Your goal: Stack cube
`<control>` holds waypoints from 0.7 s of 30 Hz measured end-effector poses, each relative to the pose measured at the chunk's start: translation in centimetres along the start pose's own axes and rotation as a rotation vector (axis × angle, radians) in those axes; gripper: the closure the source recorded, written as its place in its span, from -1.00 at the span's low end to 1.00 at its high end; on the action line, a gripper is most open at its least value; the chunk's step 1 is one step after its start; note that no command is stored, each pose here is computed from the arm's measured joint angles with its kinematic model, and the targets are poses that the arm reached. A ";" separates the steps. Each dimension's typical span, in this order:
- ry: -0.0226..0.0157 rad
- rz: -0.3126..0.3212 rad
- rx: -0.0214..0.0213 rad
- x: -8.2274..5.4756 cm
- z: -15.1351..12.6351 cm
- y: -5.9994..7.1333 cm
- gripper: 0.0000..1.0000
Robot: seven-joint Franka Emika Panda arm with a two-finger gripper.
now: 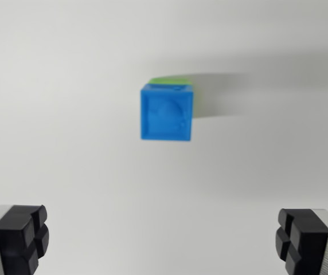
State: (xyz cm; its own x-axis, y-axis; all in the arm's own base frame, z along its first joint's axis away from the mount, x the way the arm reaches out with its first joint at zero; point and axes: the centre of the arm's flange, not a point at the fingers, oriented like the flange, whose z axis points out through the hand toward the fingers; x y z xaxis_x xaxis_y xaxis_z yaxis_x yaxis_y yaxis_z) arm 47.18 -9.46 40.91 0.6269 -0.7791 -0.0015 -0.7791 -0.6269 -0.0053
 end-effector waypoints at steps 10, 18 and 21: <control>0.0002 0.001 0.0012 0.0 -3.2 0.0 -1.00; -0.0001 0.001 0.0013 0.0 -4.8 0.0 -1.00; -0.0007 0.001 0.0008 0.0 -5.2 0.0 -1.00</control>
State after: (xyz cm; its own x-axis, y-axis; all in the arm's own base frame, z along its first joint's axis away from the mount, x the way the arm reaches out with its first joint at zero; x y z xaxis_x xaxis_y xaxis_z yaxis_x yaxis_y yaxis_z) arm 47.21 -9.49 46.12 0.6263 -0.7796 -0.0023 -0.7796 -0.6263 -0.0061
